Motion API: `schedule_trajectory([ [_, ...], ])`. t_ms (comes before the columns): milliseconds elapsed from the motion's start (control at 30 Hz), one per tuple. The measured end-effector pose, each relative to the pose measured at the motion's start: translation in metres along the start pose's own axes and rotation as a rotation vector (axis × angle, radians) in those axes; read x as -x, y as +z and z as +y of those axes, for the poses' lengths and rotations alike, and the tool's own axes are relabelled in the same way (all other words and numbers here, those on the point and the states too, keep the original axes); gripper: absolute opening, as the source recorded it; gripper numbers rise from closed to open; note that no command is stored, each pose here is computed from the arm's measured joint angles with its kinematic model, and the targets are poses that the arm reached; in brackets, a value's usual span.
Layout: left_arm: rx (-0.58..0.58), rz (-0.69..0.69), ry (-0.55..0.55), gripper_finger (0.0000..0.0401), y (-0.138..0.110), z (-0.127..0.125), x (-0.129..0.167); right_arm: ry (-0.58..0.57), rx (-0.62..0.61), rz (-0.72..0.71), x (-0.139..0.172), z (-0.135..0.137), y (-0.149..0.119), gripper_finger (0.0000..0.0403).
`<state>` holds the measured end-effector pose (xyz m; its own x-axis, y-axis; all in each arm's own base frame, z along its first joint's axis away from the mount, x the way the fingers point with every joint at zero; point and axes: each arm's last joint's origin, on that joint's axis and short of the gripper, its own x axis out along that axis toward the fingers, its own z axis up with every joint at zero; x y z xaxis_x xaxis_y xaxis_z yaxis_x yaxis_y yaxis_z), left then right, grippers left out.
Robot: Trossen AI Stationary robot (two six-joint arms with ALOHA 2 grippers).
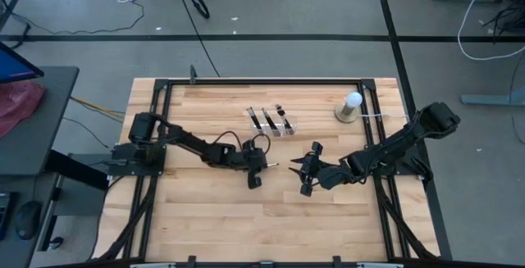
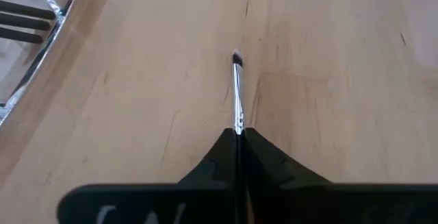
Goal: Put items in baskets/containers
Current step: Put the black eyeshadow brush into the transparent organizer
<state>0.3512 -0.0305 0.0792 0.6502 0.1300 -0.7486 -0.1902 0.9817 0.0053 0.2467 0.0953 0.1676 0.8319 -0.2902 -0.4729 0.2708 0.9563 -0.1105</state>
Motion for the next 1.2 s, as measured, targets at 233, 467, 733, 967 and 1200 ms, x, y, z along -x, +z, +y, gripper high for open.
schedule_trajectory([
  [233, 0.005, -0.098, 0.007, 0.0019, 0.005, -0.008, 0.002, 0.024, -0.045, 0.011, 0.000, -0.008, -0.026, 0.0128],
  [467, -0.010, -0.377, 0.061, 0.0015, 0.033, -0.027, 0.026, 0.073, -0.201, -0.053, 0.008, -0.027, -0.070, 0.0141],
  [733, -0.053, -0.677, 0.056, 0.0003, 0.053, -0.055, 0.050, 0.122, -0.224, -0.190, 0.008, -0.029, -0.077, 0.0209],
  [967, -0.075, -0.695, 0.068, 0.0007, 0.051, -0.066, 0.055, 0.123, -0.136, -0.255, -0.006, -0.015, -0.069, 0.0230],
  [1200, -0.075, -0.498, 0.060, 0.0052, 0.037, -0.056, 0.041, 0.150, -0.159, -0.280, 0.004, -0.016, -0.065, 0.0219],
])
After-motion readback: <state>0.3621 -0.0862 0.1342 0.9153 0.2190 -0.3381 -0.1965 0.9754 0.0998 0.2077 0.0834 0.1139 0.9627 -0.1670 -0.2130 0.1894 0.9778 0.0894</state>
